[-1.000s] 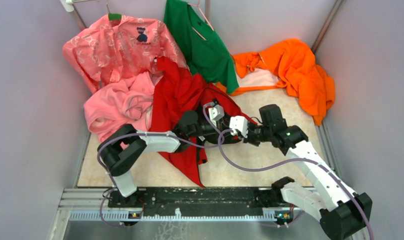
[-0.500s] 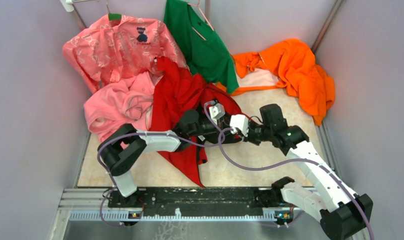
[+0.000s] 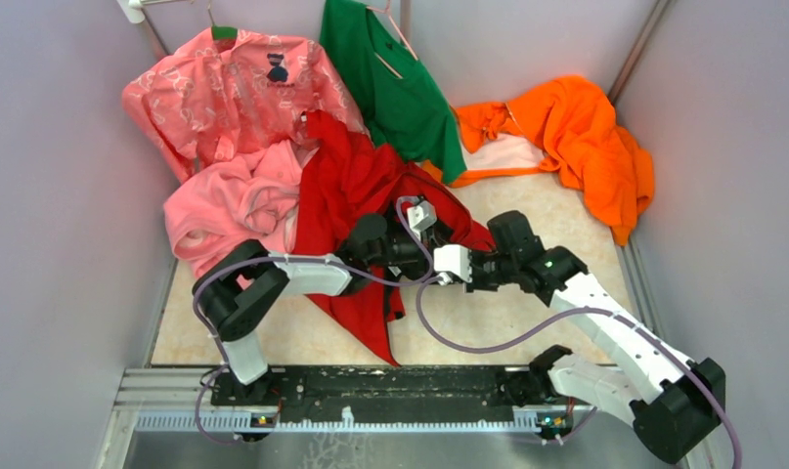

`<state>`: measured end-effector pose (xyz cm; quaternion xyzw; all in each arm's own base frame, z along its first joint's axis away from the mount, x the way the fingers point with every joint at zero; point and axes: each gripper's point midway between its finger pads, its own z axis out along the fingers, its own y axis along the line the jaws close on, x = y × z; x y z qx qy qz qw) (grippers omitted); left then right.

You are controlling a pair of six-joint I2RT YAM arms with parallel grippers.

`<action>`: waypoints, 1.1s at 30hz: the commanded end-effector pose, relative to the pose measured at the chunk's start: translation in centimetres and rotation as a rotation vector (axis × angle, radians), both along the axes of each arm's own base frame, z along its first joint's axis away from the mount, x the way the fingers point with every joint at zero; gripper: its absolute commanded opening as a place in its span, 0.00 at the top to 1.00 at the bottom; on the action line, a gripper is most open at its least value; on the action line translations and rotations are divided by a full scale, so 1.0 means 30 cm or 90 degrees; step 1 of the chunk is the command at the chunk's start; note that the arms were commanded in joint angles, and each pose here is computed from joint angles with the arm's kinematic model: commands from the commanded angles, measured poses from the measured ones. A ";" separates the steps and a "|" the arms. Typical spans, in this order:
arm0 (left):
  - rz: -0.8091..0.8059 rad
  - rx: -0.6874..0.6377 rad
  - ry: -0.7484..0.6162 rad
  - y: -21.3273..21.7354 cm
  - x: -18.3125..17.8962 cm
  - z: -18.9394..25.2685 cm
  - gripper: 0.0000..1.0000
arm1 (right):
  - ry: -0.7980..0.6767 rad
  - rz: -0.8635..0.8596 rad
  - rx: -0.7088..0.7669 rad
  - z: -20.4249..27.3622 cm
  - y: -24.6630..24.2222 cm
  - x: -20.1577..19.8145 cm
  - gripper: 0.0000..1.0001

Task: Zip up the jacket
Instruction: Adjust the zipper on the jacket.

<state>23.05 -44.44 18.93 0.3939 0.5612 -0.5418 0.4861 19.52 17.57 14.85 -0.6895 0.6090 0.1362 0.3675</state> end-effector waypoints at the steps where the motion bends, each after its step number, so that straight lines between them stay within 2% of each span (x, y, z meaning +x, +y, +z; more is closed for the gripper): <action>1: 0.016 -0.080 -0.025 0.026 0.054 0.107 1.00 | 0.079 0.058 -0.013 -0.070 0.034 -0.098 1.00; 14: 0.020 -0.099 -0.018 0.047 0.056 0.118 1.00 | 0.082 0.052 0.017 -0.038 0.024 -0.096 1.00; 16: 0.024 -0.105 -0.009 0.051 0.062 0.118 1.00 | 0.085 0.056 0.021 -0.040 0.022 -0.103 0.94; 22: 0.027 -0.118 -0.010 0.063 0.060 0.128 1.00 | 0.112 0.086 0.058 -0.013 0.016 -0.147 0.57; 25: 0.030 -0.125 -0.006 0.072 0.062 0.132 1.00 | 0.113 0.090 0.111 0.050 -0.005 -0.164 0.46; 33: 0.022 -0.174 0.038 0.108 0.033 0.151 1.00 | 0.104 -0.004 0.201 0.154 -0.040 -0.107 0.40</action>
